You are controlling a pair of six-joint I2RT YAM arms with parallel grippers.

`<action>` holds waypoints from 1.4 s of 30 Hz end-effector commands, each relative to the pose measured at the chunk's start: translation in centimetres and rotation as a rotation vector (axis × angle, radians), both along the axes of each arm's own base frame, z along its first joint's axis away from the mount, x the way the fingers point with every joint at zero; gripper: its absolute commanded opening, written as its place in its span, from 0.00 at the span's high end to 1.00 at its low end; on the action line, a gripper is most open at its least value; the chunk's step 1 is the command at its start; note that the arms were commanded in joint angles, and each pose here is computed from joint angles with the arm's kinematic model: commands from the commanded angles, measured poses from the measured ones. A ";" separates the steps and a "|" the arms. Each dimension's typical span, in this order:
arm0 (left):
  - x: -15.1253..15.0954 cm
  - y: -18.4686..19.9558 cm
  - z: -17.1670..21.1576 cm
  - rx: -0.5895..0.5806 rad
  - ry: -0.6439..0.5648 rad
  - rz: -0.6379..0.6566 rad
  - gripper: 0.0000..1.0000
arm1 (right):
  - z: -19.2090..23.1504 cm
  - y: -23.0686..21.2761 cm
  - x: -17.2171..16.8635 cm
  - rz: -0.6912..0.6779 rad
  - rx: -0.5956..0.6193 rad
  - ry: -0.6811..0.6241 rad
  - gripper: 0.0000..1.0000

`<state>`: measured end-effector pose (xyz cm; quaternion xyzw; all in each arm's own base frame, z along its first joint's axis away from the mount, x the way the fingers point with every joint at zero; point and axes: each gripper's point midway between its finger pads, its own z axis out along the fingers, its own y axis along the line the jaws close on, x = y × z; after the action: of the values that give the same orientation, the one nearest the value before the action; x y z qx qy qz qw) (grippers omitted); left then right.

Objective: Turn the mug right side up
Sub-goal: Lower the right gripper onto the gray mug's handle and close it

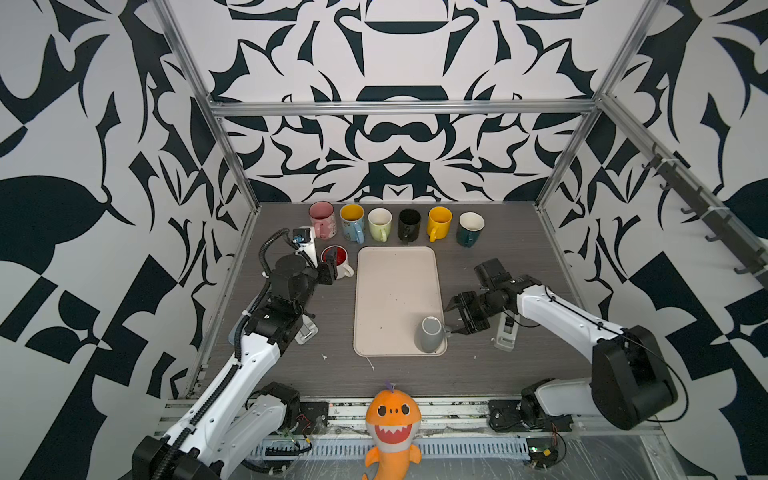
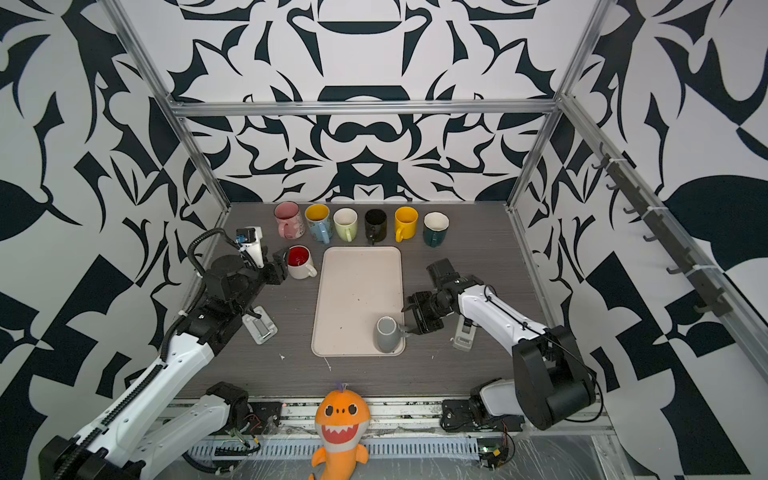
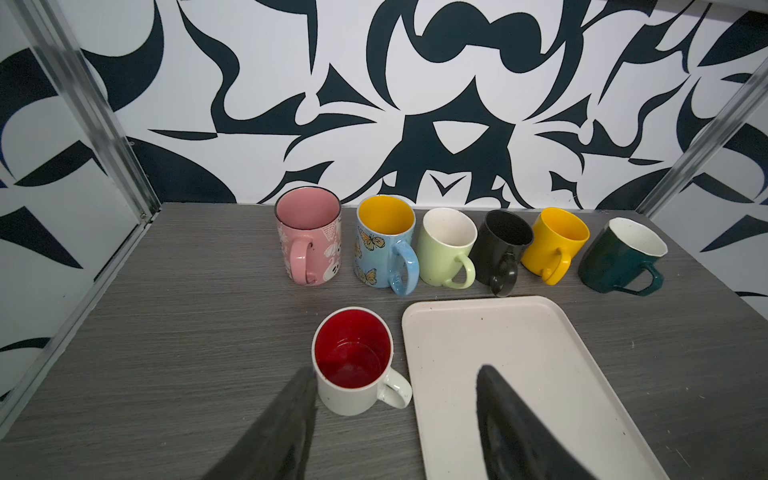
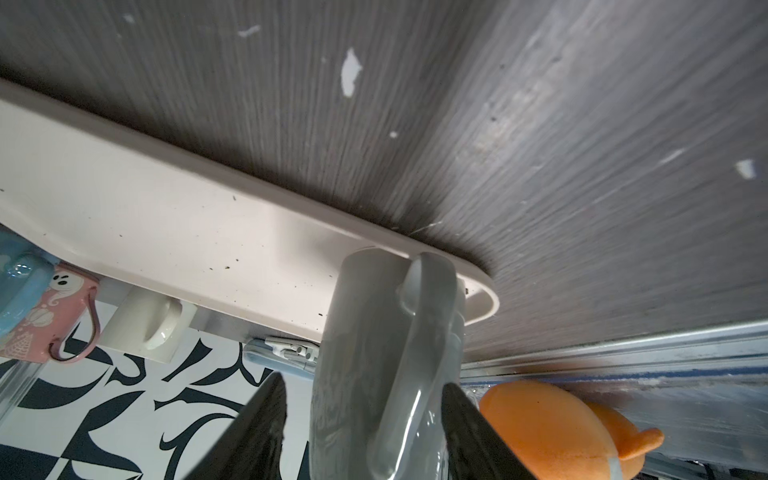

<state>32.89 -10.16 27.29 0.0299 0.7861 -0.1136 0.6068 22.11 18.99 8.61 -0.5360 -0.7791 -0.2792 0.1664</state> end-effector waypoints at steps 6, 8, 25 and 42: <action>-0.2 0.7 -0.4 0.008 0.000 0.029 0.36 | -0.3 1.4 0.6 0.008 0.028 0.001 0.49; -0.2 0.7 -0.5 0.011 0.001 0.027 0.36 | -0.4 1.6 0.7 0.014 0.032 0.002 0.51; -0.1 0.8 -1.0 0.025 0.011 0.035 0.35 | -0.7 2.4 1.4 0.033 0.043 0.007 0.61; 0.0 0.8 -1.1 0.034 0.013 0.038 0.35 | -0.8 3.2 1.7 0.051 0.067 0.004 1.00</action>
<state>32.88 -9.69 26.77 0.0297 0.7901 -0.0965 0.6046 23.28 21.62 6.79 -0.5188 -0.7806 -0.2873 0.1974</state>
